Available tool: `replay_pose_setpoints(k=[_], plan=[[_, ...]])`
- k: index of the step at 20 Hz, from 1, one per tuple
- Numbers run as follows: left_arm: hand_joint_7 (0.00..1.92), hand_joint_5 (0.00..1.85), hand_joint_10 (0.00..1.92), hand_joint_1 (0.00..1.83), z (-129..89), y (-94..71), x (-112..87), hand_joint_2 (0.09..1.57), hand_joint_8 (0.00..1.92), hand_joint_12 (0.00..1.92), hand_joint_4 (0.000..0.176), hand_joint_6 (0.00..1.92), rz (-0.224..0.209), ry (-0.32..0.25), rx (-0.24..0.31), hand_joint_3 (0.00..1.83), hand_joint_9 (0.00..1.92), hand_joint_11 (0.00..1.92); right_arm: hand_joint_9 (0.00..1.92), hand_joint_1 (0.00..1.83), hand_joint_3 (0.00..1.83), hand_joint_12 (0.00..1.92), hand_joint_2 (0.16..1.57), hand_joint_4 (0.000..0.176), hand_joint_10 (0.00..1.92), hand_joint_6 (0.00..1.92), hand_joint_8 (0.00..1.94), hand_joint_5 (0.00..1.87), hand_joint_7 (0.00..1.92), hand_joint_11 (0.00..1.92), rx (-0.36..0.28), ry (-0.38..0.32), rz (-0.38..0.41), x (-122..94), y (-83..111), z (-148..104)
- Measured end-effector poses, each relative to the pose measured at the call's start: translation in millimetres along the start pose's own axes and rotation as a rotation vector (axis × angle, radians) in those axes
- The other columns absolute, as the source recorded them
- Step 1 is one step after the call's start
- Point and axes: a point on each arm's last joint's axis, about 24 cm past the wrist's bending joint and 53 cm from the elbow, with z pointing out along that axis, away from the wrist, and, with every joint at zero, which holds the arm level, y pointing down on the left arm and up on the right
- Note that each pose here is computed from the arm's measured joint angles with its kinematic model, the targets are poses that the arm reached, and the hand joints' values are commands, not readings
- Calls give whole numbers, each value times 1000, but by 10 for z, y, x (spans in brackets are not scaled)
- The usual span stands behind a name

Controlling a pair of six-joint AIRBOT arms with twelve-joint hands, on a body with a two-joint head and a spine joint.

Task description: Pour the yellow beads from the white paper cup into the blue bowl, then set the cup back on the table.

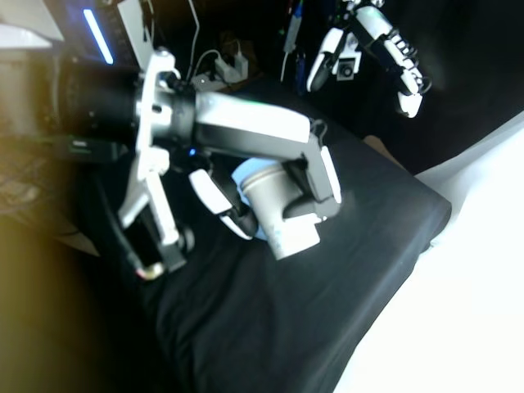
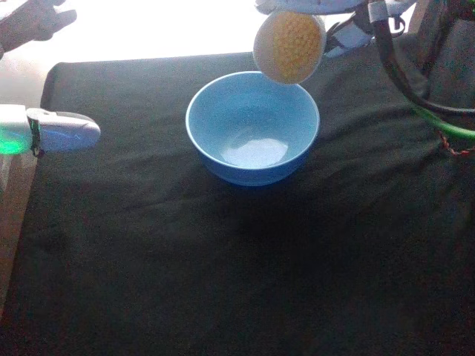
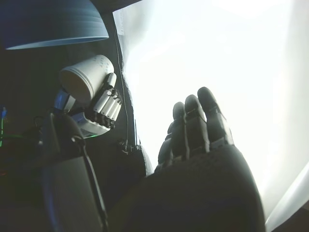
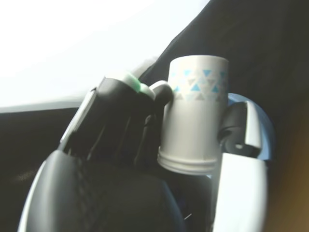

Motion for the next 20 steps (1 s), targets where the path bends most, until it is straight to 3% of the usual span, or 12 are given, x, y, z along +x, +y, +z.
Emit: replay_pose_setpoints(k=[1,2,4,5,7,8,9,10,12,14,19,20], plan=[[273,6,5,767,0,3,-7,795,4,681,0,2,-1,-3,-1,0,259,55,878,1122,8,1921,1216,0,1921,1302,1866,784,735,1036,13,0,-3,-1,-29,-1],[268,6,4,766,0,5,-9,792,2,681,0,2,-1,-3,-2,0,258,53,859,1196,3,1921,1225,0,1921,1297,1490,757,763,1010,15,1,-11,1,-32,-3],[269,8,1,802,1,3,-14,795,1,678,0,2,1,-3,1,0,252,33,815,1222,0,1921,1209,0,1921,1245,1353,789,807,917,16,2,-12,1,-33,-1],[275,7,1,780,1,4,-14,794,4,682,0,1,1,-3,0,0,252,37,742,1219,2,1921,1218,0,1921,1287,1380,766,789,837,15,1,-14,-1,-26,0],[261,5,0,799,1,7,-13,789,0,683,0,0,2,-2,-1,0,231,23,936,1130,6,1921,1209,0,1921,1298,1888,801,842,1048,14,3,-23,2,-21,0],[263,5,2,781,2,6,-15,786,1,692,0,0,1,-3,0,0,237,30,962,1122,7,1921,1218,0,1921,1328,1903,784,829,1073,12,3,-23,0,-14,2],[259,2,1,796,2,9,-21,799,1,738,0,0,3,-3,-1,0,232,5,887,1180,9,1921,1252,0,1921,1382,1570,709,740,1043,11,4,-31,1,-8,2],[276,10,0,818,2,10,-23,793,0,712,0,0,2,-4,-1,0,236,12,730,1324,0,1921,1220,0,1723,977,1387,785,798,801,12,6,-39,5,-9,2],[273,12,0,824,2,9,-20,792,2,673,0,0,2,-3,0,0,235,26,746,1347,0,1921,1215,0,1675,951,1379,797,784,791,14,7,-45,10,-14,2],[271,0,0,805,2,10,-20,801,3,662,0,0,1,-3,-1,4,226,23,782,1150,0,1921,1195,0,1904,1215,1792,838,806,901,15,6,-46,1,-8,3],[269,9,3,791,4,13,-24,798,0,682,0,1,2,-4,-1,1,240,43,713,1227,0,1921,1213,0,1848,1017,1555,846,796,763,7,7,-65,0,28,6],[259,5,0,794,3,14,-24,798,0,678,0,0,2,-4,-1,0,233,28,612,1193,3,1921,1241,0,1823,1121,1606,797,740,501,7,7,-65,0,27,6]])
